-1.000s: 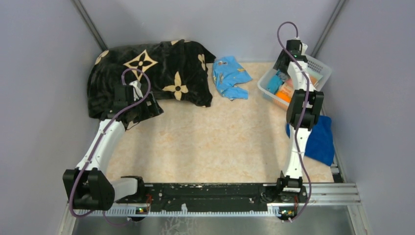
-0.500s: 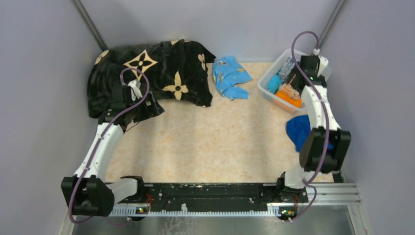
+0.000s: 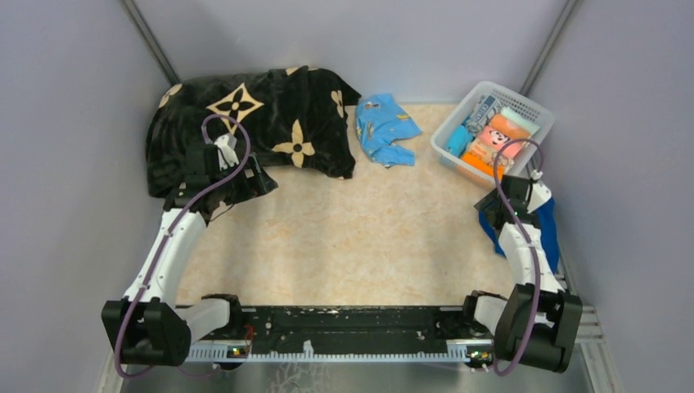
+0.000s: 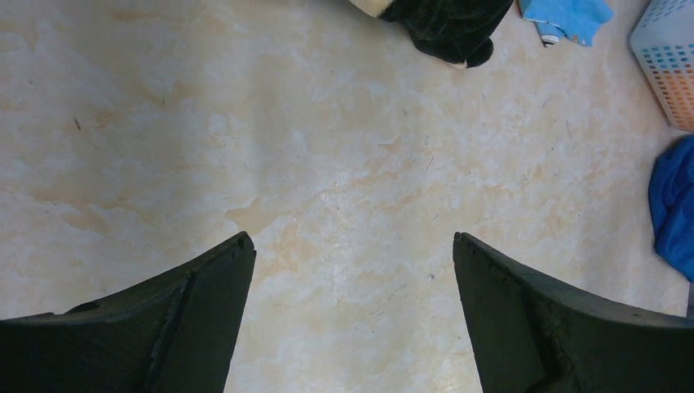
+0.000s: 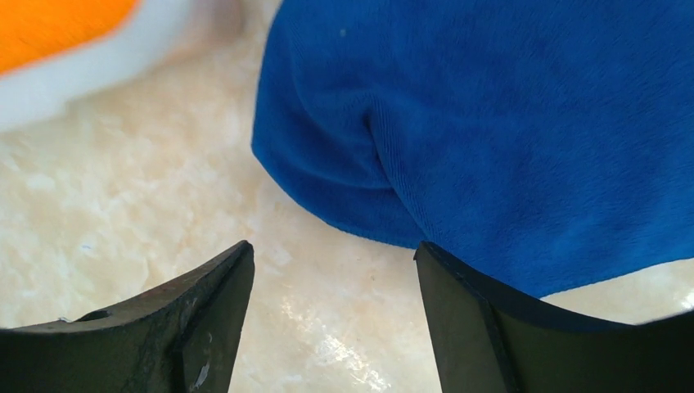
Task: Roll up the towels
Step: Place the towel in the bin, then move the towel to the center of the board.
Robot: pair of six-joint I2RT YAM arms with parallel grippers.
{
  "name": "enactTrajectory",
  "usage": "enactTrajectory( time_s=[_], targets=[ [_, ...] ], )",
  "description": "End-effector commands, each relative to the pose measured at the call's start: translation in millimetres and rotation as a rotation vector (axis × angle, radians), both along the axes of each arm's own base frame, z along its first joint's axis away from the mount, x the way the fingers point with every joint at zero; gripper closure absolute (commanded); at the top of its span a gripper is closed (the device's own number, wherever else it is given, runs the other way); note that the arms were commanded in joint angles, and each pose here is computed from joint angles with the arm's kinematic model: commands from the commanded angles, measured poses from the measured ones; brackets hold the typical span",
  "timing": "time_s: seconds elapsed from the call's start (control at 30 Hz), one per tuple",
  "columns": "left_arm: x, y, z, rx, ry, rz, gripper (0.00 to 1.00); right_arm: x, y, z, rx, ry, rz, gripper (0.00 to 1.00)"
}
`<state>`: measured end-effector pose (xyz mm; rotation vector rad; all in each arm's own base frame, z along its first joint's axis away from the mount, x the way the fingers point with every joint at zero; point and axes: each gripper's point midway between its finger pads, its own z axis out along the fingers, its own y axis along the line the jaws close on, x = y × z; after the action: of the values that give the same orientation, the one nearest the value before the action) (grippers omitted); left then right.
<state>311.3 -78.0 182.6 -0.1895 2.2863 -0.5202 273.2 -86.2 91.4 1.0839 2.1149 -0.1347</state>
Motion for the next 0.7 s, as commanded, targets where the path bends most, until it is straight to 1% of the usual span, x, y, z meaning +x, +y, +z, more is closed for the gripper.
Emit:
enactTrajectory(
  time_s=[0.0,0.23,0.43,0.5,0.6,0.67],
  targets=[
    [1,-3,10,-0.015,-0.056,-0.024,0.04,17,11,-17,0.077,-0.068,0.014,0.28],
    [1,-7,10,-0.031,-0.068,-0.045,0.04,7,36,-74,0.175,0.090,0.078,0.29],
    [1,-9,9,-0.040,-0.065,-0.058,0.04,5,89,-95,0.235,0.176,0.232,0.29],
    [1,-9,9,-0.040,-0.064,-0.060,0.04,3,107,-98,0.243,0.191,0.285,0.30],
    [1,-9,8,-0.038,-0.064,-0.058,0.04,1,105,-91,0.194,0.203,0.293,0.30],
    [1,-9,7,-0.039,-0.061,-0.056,0.04,4,84,-77,0.082,0.189,0.256,0.30]
  ],
)
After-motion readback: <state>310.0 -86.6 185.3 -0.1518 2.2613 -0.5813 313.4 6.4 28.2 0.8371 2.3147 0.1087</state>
